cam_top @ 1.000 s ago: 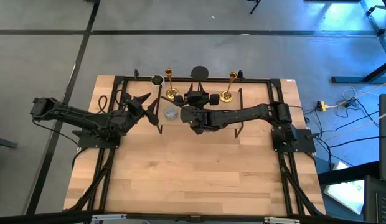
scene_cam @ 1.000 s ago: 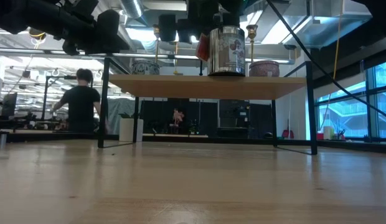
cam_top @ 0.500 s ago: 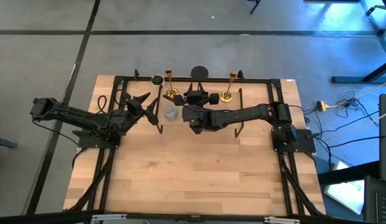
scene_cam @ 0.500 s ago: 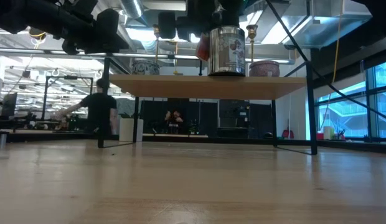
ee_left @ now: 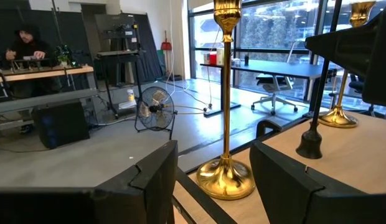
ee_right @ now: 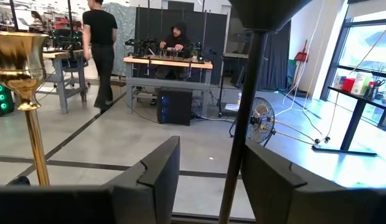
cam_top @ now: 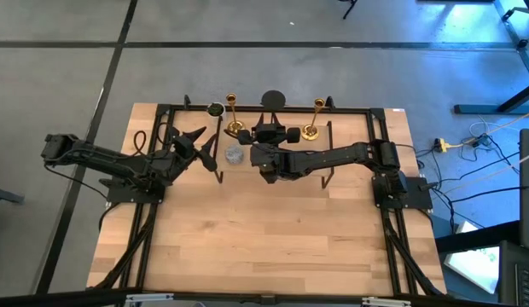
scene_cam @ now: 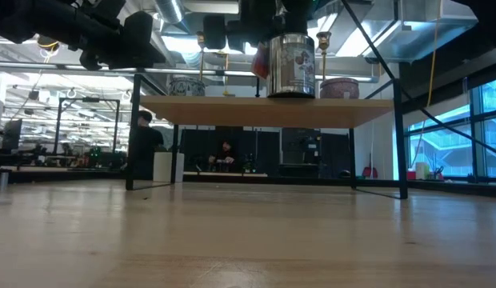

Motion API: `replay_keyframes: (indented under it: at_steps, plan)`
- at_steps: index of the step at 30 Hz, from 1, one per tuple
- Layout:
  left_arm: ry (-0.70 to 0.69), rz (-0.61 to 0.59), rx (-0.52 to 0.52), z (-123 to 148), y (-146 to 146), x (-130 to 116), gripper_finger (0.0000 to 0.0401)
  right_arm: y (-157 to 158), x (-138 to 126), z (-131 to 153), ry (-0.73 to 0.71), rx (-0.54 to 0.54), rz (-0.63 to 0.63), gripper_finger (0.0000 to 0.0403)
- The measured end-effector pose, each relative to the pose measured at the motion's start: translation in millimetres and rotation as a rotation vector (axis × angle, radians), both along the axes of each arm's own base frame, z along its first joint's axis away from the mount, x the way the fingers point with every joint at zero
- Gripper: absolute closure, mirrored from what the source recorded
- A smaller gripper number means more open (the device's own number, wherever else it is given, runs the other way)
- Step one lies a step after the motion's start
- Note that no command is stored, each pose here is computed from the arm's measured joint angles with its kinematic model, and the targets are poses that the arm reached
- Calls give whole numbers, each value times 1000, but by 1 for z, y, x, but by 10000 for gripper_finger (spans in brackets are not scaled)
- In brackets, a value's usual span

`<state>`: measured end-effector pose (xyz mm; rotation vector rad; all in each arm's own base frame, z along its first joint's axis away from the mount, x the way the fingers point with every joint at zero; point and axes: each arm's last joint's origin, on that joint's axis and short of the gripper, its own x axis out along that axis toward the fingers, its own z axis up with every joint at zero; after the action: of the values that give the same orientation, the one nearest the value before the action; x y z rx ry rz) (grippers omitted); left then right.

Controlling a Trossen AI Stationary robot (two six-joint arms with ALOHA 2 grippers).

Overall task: Pick & Place candle stick holders
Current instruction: Put the black candle holder on the shelf, then return to Home Position

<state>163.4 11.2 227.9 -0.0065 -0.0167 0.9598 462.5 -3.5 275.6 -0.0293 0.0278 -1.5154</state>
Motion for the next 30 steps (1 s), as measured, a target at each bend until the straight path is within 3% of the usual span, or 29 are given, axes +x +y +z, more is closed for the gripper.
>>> replay_keyframes:
  at_steps: [8, 22, 30]
  plan:
    - [1, 0, 0, 0, 0, 0, 205, 0, 0, 1, -19, 1, 0, 232]
    - [18, 0, 9, 0, 0, 0, 205, 5, 0, 4, -50, 3, 10, 136]
    - [19, 0, 10, 0, 0, 0, 205, 14, 0, 10, -41, 3, 31, 124]
